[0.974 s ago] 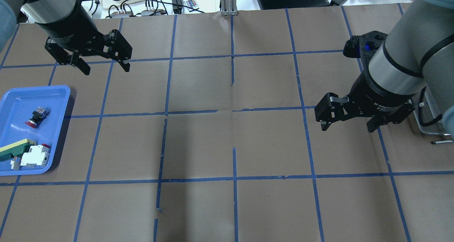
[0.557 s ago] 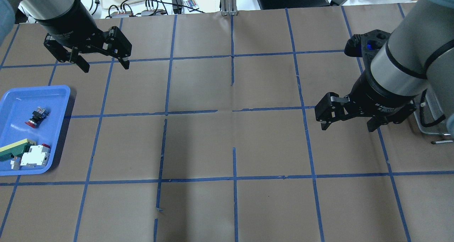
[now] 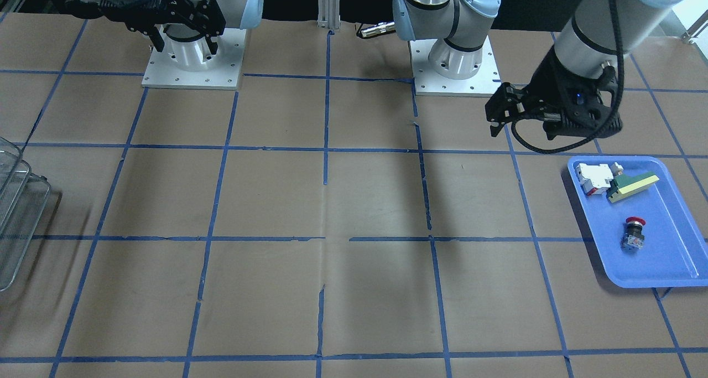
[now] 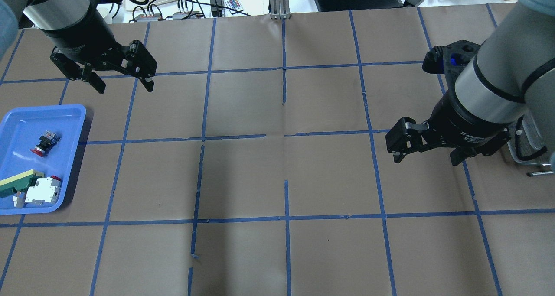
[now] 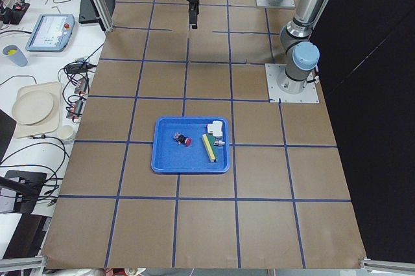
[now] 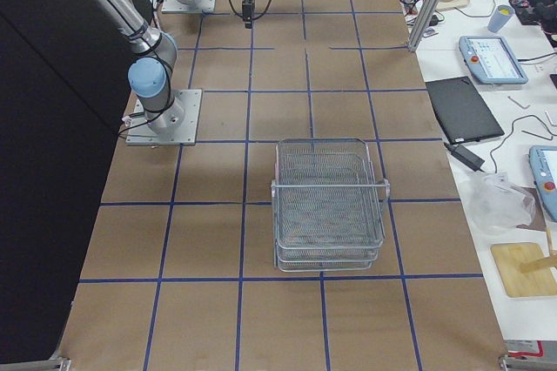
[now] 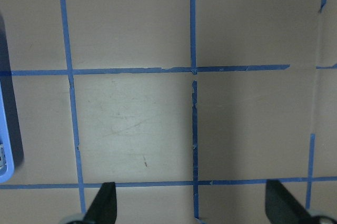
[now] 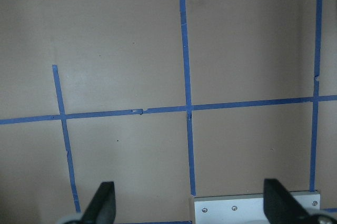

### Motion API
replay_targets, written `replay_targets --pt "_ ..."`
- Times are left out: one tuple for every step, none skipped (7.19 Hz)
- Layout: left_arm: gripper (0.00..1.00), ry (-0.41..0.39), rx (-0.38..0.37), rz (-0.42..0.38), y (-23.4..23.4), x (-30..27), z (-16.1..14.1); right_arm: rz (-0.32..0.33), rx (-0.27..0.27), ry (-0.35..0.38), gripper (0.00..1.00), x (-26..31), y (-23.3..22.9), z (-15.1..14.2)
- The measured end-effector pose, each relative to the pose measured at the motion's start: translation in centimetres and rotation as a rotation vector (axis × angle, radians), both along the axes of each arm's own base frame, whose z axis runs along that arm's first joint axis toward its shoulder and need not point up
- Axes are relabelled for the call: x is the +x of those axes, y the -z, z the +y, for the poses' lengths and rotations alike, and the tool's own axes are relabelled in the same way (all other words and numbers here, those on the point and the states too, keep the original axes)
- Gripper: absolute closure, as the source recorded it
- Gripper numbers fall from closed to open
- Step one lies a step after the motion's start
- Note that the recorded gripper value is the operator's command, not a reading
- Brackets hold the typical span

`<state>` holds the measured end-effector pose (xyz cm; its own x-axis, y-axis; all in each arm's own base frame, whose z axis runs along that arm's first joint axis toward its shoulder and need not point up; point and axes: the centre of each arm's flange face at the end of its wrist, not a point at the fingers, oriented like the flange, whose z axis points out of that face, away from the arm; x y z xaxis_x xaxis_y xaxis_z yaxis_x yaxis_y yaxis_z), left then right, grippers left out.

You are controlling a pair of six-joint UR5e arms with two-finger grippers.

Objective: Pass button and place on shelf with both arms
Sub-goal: 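Move the left gripper down over the red-capped button in the blue tray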

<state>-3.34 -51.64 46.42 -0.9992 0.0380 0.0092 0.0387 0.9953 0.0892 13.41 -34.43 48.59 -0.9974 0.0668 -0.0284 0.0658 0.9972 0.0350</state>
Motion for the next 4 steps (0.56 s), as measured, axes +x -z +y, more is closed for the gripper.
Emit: replay_targets --pt "0.01 0.012 0.013 0.015 2.2 4.8 -1.5 0.002 0.004 -0.001 0.00 0.0 0.3 0.2" --pt "0.01 0.068 0.000 0.025 4.4 9.5 -3.0 0.007 0.006 -0.003 0.00 -0.1 0.4 0.3" --pt "0.01 0.147 -0.017 0.033 6.4 14.8 -3.9 0.008 0.007 -0.004 0.00 -0.1 0.5 0.5" --pt "0.01 0.216 -0.025 0.045 8.5 20.3 -4.0 0.008 0.008 -0.004 0.00 -0.1 0.7 0.8"
